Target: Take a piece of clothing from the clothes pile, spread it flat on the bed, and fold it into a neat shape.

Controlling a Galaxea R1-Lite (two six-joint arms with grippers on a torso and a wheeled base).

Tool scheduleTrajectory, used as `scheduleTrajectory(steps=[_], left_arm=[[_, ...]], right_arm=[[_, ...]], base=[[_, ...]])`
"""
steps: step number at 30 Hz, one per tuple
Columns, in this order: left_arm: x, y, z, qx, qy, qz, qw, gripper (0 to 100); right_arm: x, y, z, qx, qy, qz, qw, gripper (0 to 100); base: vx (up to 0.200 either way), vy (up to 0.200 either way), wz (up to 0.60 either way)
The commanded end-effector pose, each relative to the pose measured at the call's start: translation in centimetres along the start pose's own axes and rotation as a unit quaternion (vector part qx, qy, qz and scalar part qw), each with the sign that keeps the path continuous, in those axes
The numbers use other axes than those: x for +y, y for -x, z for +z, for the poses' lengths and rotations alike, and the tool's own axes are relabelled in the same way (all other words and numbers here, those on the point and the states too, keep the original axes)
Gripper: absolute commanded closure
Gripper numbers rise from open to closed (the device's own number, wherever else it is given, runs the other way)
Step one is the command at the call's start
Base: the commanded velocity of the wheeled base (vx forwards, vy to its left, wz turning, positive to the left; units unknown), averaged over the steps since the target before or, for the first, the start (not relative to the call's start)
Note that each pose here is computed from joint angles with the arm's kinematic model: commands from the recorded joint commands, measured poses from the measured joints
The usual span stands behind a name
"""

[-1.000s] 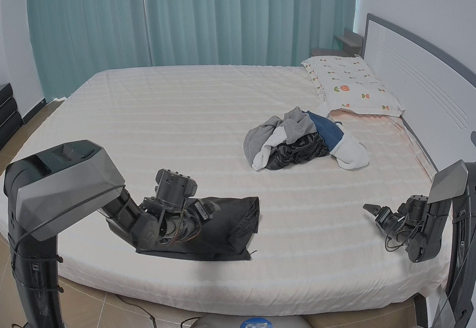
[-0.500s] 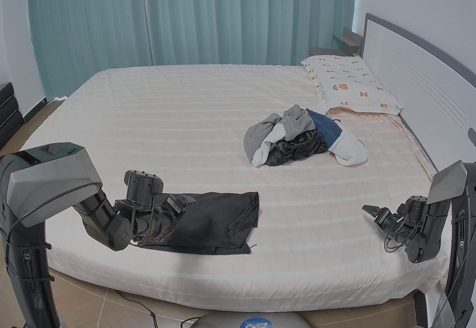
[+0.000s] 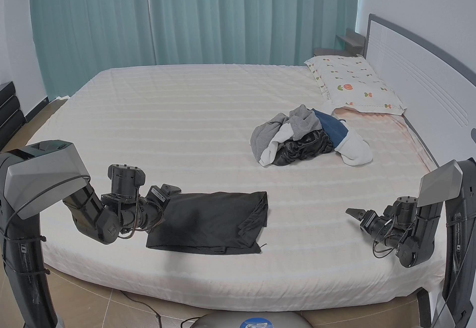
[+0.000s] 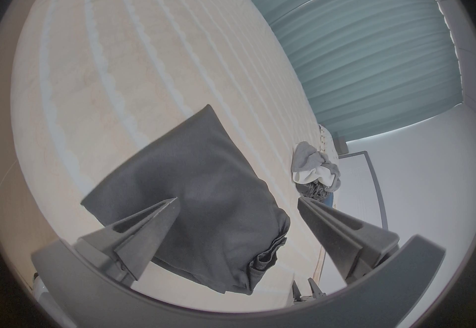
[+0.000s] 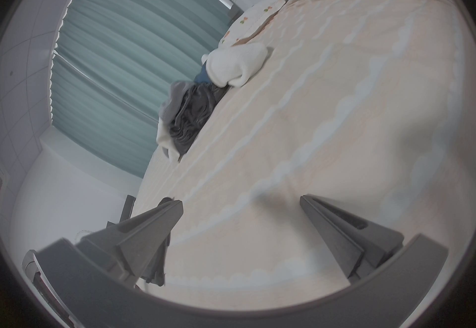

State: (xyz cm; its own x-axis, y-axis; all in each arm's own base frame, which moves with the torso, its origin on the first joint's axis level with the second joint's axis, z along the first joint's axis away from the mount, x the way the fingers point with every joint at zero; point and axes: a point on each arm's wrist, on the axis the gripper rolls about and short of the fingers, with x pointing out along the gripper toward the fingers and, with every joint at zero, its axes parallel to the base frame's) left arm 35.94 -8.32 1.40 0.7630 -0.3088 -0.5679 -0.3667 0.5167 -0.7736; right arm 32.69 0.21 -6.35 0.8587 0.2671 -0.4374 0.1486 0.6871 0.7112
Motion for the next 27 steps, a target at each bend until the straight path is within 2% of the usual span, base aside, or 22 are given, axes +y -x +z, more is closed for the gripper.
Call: scheduleTrajectory(steps=[1,6,10,17,22,27], left_arm=[[0.7,-0.1,-0.2,0.0,0.002,0.002,1.0,0],[0.9,-0.1,-0.3,0.0,0.001,0.002,1.0,0],[0.8,-0.1,-0.3,-0.001,-0.001,0.0,1.0,0],[0.6,-0.2,-0.2,0.0,-0.002,-0.002,1.0,0],[0.5,-0.2,-0.2,-0.001,-0.004,-0.003,1.0,0],[0.6,-0.4,-0.4,0.001,-0.005,-0.003,1.0,0]], right_arm=[[0.7,-0.1,-0.5,0.003,0.005,0.006,1.0,0],[1.0,-0.2,-0.9,0.004,0.009,0.004,0.9999,0],[2.5,-0.6,-2.0,0.009,0.022,0.014,0.9996,0],[3.4,-0.9,-2.9,0.016,0.034,0.021,0.9991,0],[3.7,-1.1,-3.1,0.018,0.04,0.026,0.9987,0],[5.3,-2.0,-4.6,0.031,0.058,0.051,0.9966,0]], base=[[0.0,0.2,0.0],[0.0,0.2,0.0],[0.0,0.2,0.0],[0.0,0.2,0.0],[0.0,0.0,0.0],[0.0,0.0,0.0]])
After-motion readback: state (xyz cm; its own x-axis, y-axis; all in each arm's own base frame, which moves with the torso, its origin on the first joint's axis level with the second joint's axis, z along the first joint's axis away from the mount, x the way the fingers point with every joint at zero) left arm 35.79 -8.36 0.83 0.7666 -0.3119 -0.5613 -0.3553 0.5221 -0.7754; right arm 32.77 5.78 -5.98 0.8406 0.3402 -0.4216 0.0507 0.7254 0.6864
